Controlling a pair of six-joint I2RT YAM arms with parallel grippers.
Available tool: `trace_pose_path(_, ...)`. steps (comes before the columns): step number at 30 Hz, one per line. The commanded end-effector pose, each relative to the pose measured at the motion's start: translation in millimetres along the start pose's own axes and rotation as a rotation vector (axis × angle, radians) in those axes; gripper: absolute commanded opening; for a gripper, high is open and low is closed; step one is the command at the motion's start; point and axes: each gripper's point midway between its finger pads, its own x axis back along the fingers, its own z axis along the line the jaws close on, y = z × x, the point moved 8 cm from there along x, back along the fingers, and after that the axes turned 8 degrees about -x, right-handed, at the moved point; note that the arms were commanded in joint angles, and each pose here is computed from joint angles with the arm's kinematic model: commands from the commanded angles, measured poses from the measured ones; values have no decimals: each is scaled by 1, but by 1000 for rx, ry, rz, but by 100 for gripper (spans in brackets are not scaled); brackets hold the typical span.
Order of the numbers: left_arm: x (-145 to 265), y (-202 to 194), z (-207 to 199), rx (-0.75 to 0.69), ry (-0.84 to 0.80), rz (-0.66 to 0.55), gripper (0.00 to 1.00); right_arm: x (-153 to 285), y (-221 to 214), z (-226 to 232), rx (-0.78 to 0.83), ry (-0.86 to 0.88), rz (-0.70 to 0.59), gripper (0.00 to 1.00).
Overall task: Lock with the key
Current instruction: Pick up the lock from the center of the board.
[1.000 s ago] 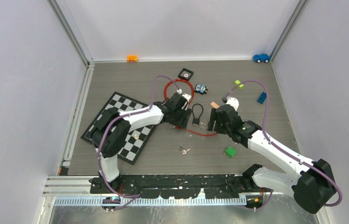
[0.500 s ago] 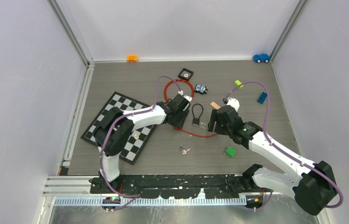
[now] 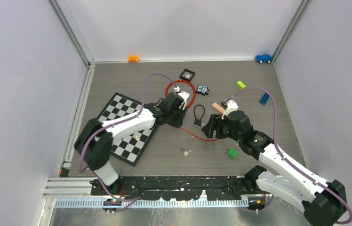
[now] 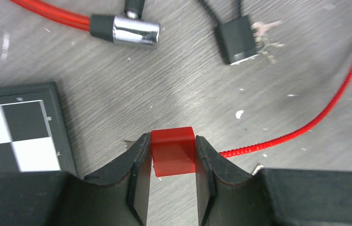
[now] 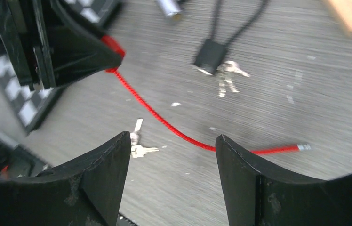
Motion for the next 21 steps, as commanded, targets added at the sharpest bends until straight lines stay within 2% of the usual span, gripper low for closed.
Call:
trace_pose_path(1, 57, 32, -2, -34, -78, -231, 0, 14, 15, 43, 78, 426, -83, 71)
trace_pose_path(6, 95, 32, -6, -112, -174, -325, 0, 19, 19, 63, 157, 575, -25, 71)
trace_pose_path(12, 126, 32, -8, -161, -239, -379, 0, 19, 28, 77, 258, 645, -66, 69)
trace_pose_path(21, 132, 31, -8, -166, -243, -392, 0, 11, 23, 104, 239, 766, -7, 66)
